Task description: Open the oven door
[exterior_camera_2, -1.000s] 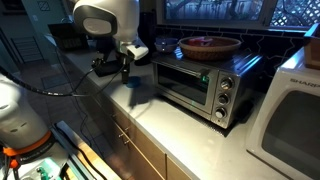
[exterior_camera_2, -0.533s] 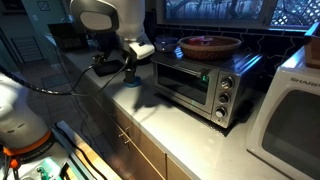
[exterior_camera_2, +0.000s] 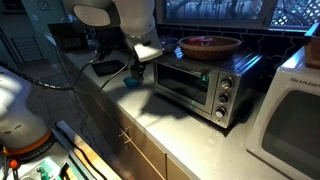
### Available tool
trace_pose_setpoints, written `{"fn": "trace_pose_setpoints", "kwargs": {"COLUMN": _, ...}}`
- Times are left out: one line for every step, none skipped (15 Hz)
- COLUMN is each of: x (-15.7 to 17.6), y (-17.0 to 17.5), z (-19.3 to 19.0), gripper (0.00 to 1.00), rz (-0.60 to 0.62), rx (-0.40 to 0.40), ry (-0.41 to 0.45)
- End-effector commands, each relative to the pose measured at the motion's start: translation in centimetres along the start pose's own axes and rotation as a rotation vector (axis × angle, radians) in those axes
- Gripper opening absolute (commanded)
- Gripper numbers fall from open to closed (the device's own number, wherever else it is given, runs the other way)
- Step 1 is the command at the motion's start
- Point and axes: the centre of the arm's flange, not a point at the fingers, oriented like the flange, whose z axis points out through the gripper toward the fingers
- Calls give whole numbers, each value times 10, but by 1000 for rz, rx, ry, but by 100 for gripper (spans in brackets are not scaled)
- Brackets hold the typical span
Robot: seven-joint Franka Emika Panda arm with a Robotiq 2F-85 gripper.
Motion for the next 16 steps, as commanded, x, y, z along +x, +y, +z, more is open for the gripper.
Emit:
{"fn": "trace_pose_setpoints", "kwargs": {"x": 15, "y": -8, "z": -1, "gripper": 100, "rz": 140, "rx": 83, "ry": -24}}
{"fn": "trace_pose_setpoints", "kwargs": {"x": 16, "y": -12, "z": 3, "gripper": 100, "rz": 165, "rx": 101, "ry": -20}}
{"fn": "trace_pose_setpoints", "kwargs": {"x": 18, "y": -16, "z": 6, "gripper": 100, "rz": 190, "rx": 123, "ry": -16}}
{"fn": "trace_pose_setpoints", "kwargs": {"x": 20, "y": -19, "z": 9, "gripper": 100, "rz": 211, "rx": 142, "ry": -16}}
{"fn": "trace_pose_setpoints", "kwargs": {"x": 22, "y": -20, "z": 12, "gripper": 100, "rz": 229, "rx": 151, "ry": -7}}
{"fn": "trace_pose_setpoints", "kwargs": {"x": 24, "y": -21, "z": 15, "gripper": 100, "rz": 246, "rx": 158, "ry": 0}}
{"fn": "trace_pose_setpoints", "kwargs": {"x": 27, "y": -21, "z": 18, "gripper": 100, "rz": 261, "rx": 165, "ry": 10}}
{"fn": "trace_pose_setpoints", "kwargs": {"x": 30, "y": -21, "z": 22, "gripper": 100, "rz": 279, "rx": 169, "ry": 17}}
{"fn": "trace_pose_setpoints", "kwargs": {"x": 33, "y": -21, "z": 25, "gripper": 100, "rz": 293, "rx": 172, "ry": 25}}
{"fn": "trace_pose_setpoints", "kwargs": {"x": 36, "y": -21, "z": 29, "gripper": 100, "rz": 307, "rx": 172, "ry": 33}}
{"fn": "trace_pose_setpoints", "kwargs": {"x": 37, "y": -20, "z": 33, "gripper": 100, "rz": 318, "rx": 169, "ry": 42}}
{"fn": "trace_pose_setpoints", "kwargs": {"x": 38, "y": -19, "z": 36, "gripper": 100, "rz": 316, "rx": 164, "ry": 45}}
{"fn": "trace_pose_setpoints", "kwargs": {"x": 39, "y": -18, "z": 37, "gripper": 100, "rz": 313, "rx": 154, "ry": 53}}
{"fn": "trace_pose_setpoints", "kwargs": {"x": 40, "y": -14, "z": 37, "gripper": 100, "rz": 297, "rx": 123, "ry": 77}}
{"fn": "trace_pose_setpoints", "kwargs": {"x": 43, "y": -9, "z": 34, "gripper": 100, "rz": 295, "rx": 102, "ry": 103}}
{"fn": "trace_pose_setpoints", "kwargs": {"x": 48, "y": -4, "z": 31, "gripper": 100, "rz": 289, "rx": 83, "ry": 128}}
